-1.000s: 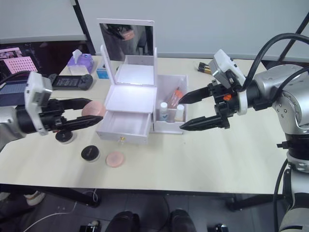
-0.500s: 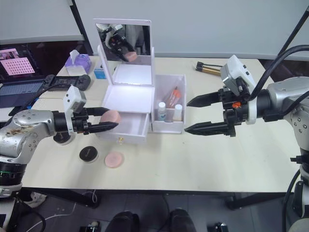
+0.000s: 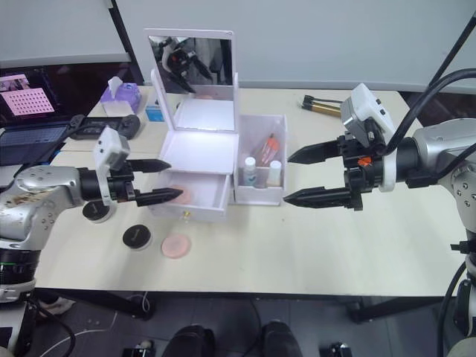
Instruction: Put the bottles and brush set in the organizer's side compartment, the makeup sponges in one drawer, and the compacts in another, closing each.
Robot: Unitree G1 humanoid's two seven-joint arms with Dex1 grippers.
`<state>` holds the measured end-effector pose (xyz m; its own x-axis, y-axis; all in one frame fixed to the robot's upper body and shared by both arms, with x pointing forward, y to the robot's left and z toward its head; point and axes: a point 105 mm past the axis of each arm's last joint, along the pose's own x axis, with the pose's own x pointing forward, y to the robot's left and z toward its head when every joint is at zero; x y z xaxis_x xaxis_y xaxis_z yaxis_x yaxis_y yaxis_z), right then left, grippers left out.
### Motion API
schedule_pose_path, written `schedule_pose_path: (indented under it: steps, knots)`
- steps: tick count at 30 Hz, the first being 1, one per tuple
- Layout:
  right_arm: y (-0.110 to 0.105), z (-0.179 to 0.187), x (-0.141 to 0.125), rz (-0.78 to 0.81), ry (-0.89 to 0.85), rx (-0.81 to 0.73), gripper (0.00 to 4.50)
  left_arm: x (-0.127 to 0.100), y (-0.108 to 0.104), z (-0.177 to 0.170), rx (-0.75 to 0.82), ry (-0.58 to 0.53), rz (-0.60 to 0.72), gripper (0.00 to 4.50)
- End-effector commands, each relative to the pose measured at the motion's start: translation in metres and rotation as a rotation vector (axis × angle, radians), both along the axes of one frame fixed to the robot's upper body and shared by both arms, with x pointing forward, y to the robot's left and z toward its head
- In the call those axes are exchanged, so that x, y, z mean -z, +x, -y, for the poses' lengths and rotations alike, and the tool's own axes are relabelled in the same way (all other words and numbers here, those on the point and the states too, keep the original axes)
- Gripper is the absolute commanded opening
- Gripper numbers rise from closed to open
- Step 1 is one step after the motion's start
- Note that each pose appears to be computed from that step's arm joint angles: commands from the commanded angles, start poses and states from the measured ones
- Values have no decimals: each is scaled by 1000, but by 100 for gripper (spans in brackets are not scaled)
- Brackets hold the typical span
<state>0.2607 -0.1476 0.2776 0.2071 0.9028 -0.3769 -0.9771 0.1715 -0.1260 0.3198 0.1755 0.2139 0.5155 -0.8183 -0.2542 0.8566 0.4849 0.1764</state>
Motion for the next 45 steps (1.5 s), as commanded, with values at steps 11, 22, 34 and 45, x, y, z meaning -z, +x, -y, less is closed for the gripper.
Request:
schedule_pose_path:
  steps: [11,22,34,45]
  knots:
    - [9,13,11,37,24,37,450,-10,-53,-159,-517,5,79,448]
    - [26,66,32,82,-85,194,450,23,-122,-265,-921,-32,75,448]
    - [34,164,74,66,-10,565,450,45,-156,-323,-1225,-167,136,448]
    - [21,98,54,9,63,262,450,37,-104,-229,-796,-128,107,448]
